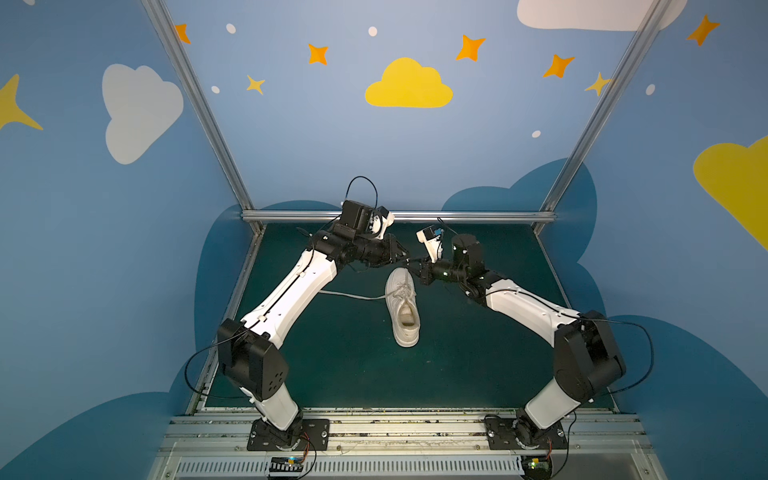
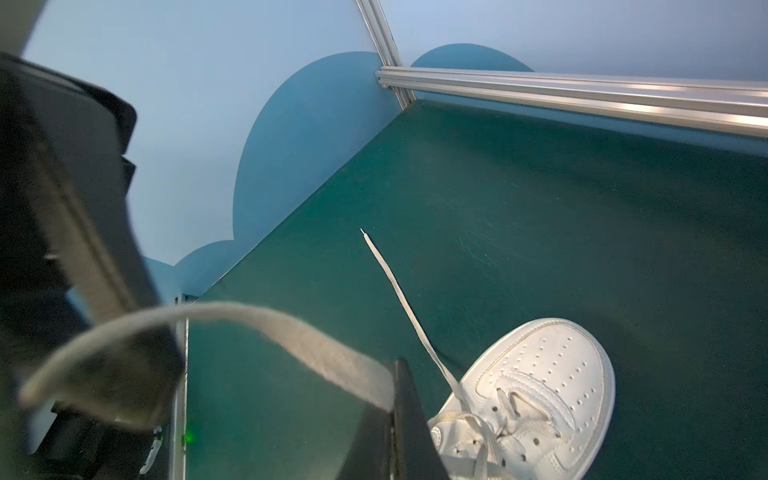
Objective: Tie the shoes
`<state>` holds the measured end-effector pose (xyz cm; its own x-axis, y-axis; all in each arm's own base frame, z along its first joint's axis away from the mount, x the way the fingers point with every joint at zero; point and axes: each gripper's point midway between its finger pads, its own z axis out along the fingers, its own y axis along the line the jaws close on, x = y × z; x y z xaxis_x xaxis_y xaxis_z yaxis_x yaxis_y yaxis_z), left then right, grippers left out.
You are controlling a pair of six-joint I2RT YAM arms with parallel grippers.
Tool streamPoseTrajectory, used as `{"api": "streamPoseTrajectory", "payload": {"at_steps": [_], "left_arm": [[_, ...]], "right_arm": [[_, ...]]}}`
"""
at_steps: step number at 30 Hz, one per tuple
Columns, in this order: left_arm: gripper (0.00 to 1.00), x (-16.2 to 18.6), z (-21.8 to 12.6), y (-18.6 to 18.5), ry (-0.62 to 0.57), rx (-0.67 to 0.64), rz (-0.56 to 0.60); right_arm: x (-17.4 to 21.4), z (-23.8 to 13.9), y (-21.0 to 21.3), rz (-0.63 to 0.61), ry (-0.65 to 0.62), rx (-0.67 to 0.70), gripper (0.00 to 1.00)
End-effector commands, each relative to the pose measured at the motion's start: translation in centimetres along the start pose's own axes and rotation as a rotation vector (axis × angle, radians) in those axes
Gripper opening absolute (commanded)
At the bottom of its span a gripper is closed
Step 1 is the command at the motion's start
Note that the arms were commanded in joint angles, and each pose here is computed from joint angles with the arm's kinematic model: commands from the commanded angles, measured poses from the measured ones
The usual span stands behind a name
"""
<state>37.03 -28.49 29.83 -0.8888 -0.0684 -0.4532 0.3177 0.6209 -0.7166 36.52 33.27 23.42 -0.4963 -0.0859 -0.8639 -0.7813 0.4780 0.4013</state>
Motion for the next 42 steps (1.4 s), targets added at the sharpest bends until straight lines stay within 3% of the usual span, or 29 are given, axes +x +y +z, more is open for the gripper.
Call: {"api": "streamPoseTrajectory", "payload": {"at_steps": [1,7,13,16,26,35,42], "left_arm": [[0.34,-0.2,-2.0,0.8,-0.034,-0.044,0.042],[0.49,0.6,-3.7,7.1,-0.018,-0.222,0.062],[0.49,3.8,-2.9,15.0,0.097,-0.428,0.079],[0.48,5.6,-1.2,17.4,0.162,-0.450,0.123],[0.55,7.3,3.3,19.1,0.276,-0.324,0.510],[0.53,7.7,5.4,22.2,0.430,-0.353,0.663],[0.48,7.6,6.8,24.7,0.465,-0.443,0.788]], "right_arm": [[-0.1,-0.9,0.2,-0.013,-0.004,0.022,0.02],[0.6,-1.9,-0.2,-0.003,-0.005,0.051,0.00],[1.1,-2.5,-0.2,0.003,-0.005,0.054,0.00],[1.2,-2.6,-0.2,0.006,-0.005,0.053,0.00],[1.0,-2.9,-0.1,0.011,-0.006,0.051,0.00],[1.0,-3.2,-0.4,0.038,-0.005,0.061,0.00],[1.1,-3.3,-0.6,0.056,-0.001,0.058,0.00]]}}
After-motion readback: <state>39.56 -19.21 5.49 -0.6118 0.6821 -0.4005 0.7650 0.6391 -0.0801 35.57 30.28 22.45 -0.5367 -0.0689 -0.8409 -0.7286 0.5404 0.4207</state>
